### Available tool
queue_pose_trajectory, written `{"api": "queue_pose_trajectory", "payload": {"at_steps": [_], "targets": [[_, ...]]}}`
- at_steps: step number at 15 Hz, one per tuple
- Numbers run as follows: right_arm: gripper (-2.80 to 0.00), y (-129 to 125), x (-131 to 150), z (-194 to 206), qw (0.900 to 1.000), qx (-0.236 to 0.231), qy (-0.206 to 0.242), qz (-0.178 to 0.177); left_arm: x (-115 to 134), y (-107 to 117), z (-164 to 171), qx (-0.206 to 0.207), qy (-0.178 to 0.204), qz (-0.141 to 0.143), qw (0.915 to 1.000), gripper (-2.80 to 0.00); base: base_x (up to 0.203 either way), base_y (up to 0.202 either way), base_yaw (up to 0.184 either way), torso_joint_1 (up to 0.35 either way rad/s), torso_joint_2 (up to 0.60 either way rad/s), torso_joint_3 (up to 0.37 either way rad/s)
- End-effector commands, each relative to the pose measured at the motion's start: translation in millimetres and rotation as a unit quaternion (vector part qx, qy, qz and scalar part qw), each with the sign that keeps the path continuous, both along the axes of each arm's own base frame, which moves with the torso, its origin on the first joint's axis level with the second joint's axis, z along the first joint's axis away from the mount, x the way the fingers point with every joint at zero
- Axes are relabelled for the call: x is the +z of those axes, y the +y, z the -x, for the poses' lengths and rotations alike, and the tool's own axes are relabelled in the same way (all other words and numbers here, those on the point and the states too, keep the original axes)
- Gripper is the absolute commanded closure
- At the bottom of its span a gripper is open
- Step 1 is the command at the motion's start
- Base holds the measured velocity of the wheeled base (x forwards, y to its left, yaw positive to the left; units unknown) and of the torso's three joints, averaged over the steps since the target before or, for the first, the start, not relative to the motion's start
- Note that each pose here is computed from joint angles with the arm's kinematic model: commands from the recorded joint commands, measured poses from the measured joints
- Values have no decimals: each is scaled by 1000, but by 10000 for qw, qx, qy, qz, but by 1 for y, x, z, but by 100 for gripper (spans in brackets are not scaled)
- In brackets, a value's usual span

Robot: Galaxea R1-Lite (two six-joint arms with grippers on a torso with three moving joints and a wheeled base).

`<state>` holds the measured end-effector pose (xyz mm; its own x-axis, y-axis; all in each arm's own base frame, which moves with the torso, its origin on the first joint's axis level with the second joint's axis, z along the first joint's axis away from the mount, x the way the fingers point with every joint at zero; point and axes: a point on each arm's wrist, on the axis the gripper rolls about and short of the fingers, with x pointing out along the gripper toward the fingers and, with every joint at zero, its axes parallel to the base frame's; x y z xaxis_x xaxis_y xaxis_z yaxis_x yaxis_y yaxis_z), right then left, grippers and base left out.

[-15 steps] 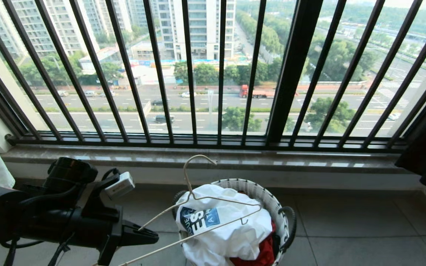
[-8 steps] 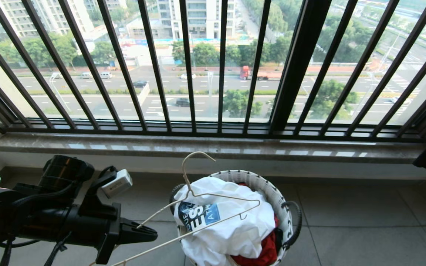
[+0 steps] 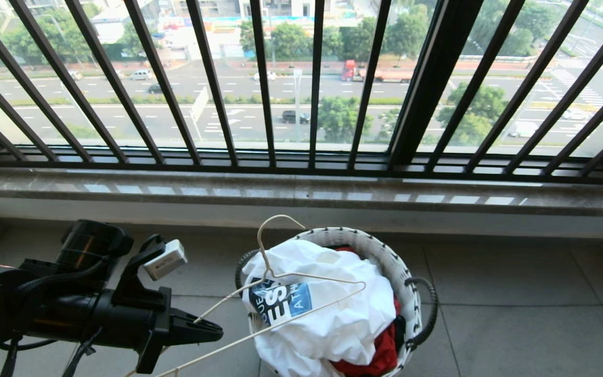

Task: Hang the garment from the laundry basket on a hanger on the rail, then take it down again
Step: Pick up clothes from the basket

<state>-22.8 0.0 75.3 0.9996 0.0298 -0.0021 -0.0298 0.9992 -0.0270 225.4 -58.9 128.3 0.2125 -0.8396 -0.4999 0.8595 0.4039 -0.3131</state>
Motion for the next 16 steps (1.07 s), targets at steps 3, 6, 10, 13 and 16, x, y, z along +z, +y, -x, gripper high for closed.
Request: {"api": "queue_pose_trajectory", "payload": {"at_steps": [3,6,10,13,16], "targets": [[0,0,0,0,10000,4,-3,8,3,8,0,140,-74,33,9999,0,0,0,0,6,6,-142],[0,0,0,0,10000,3,-3,3,16,14,4,259,-346,83,9990,0,0,0,0,0,-1,-26],[0,0,0,0,10000,4,-3,3,28,16,12,352,-500,157,9980,0,0,0,0,0,0,0],[0,0,0,0,10000,-3,-3,3,37,16,15,414,-570,231,9973,0,0,0,0,0,0,0],[0,0,0,0,10000,5,-4,26,51,17,22,542,-633,356,9959,0,0,0,0,0,0,0]]}}
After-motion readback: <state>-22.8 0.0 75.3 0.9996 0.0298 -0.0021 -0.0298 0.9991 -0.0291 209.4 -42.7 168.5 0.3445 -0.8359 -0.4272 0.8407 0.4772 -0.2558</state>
